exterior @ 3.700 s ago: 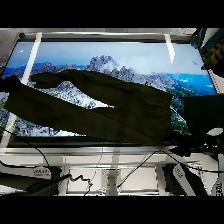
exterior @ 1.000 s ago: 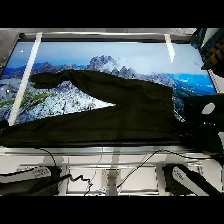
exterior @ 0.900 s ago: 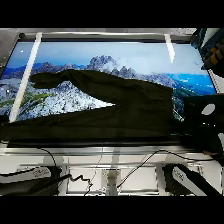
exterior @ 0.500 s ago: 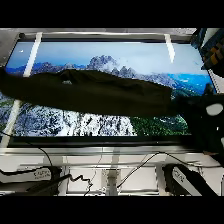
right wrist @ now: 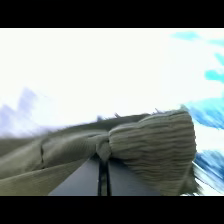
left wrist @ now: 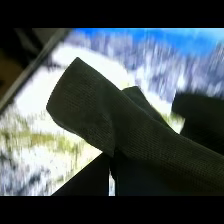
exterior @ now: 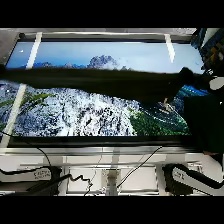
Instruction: Fold the clothes and pants, and hang the long-sleeved shirts on hangers.
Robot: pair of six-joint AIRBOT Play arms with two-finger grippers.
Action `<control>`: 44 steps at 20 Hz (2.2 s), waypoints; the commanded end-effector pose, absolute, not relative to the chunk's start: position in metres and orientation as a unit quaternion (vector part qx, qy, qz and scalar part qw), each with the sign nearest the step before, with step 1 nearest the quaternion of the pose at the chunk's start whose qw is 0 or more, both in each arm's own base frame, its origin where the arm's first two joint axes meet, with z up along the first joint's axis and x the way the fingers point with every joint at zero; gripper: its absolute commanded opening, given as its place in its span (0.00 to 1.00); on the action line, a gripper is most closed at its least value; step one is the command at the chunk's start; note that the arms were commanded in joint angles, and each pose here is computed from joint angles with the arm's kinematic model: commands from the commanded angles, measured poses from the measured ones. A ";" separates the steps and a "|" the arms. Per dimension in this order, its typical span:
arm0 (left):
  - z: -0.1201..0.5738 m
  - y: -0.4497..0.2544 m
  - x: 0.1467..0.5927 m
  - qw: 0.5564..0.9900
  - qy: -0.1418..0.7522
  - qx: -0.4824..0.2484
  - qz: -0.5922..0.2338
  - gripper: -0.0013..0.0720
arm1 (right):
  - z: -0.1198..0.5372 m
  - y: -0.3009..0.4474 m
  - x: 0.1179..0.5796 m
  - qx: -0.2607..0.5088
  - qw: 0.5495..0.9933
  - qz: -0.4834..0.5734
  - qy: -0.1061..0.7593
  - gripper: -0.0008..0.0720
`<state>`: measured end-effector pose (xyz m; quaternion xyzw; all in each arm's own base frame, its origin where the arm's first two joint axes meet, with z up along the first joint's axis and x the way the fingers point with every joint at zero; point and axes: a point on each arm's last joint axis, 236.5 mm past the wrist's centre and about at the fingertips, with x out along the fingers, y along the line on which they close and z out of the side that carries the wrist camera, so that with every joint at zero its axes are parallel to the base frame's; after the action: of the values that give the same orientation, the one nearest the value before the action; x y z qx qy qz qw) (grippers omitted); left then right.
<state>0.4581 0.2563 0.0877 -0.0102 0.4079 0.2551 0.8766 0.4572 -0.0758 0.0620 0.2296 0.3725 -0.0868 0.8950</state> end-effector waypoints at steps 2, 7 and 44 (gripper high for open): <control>-0.045 0.214 0.377 0.806 0.563 -0.015 0.185 0.03 | -0.030 -0.068 0.372 0.177 0.832 -0.100 0.516 0.05; -0.069 0.219 0.302 0.744 0.637 0.053 0.194 0.04 | -0.071 -0.046 0.275 0.167 0.770 -0.098 0.608 0.05; -0.027 0.310 0.194 0.668 0.651 -0.001 0.361 0.95 | 0.042 -0.067 0.293 0.137 0.869 -0.124 0.460 0.66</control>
<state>0.1862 0.3107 -0.0296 -0.0090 0.6564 0.3618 0.6619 0.2250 -0.0380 -0.0035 0.1591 0.5871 -0.1059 0.7866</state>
